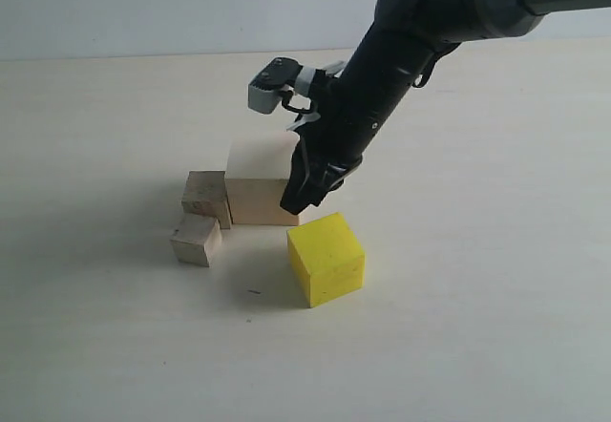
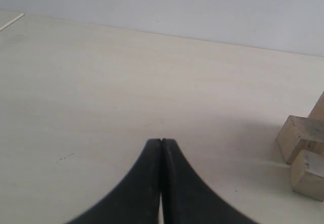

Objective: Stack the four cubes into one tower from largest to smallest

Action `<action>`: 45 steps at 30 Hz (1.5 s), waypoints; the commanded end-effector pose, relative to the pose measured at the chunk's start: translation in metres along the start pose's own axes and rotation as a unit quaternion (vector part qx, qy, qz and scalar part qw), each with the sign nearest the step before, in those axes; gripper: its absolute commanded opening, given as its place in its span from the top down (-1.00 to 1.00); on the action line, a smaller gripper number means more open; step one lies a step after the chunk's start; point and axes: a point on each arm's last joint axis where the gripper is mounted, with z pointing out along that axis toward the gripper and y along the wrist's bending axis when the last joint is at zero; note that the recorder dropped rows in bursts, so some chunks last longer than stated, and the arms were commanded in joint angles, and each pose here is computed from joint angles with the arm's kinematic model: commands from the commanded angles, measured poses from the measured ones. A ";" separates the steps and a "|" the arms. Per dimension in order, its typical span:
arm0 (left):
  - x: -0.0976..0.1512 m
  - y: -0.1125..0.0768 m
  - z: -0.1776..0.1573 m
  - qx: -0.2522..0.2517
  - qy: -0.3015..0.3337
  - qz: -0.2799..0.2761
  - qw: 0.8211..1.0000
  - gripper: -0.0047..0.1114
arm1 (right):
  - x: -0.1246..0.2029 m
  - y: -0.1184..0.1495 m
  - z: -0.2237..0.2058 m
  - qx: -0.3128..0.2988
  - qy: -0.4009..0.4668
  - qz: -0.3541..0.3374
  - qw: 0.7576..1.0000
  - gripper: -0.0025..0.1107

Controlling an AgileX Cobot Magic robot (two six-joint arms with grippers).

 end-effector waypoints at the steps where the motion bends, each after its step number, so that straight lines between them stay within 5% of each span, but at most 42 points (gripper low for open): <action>1: 0.000 0.000 0.000 -0.001 -0.005 0.005 1.000 0.92 | 0.000 -0.003 0.003 0.009 -0.002 -0.001 1.000 0.96; 33: 0.000 0.000 0.000 -0.001 -0.005 0.004 1.000 0.92 | 0.001 -0.009 0.003 0.045 0.006 -0.007 0.999 0.96; 45: 0.000 0.000 0.000 -0.001 -0.005 0.004 1.000 0.92 | -0.002 -0.001 0.003 0.002 -0.010 0.005 1.000 0.96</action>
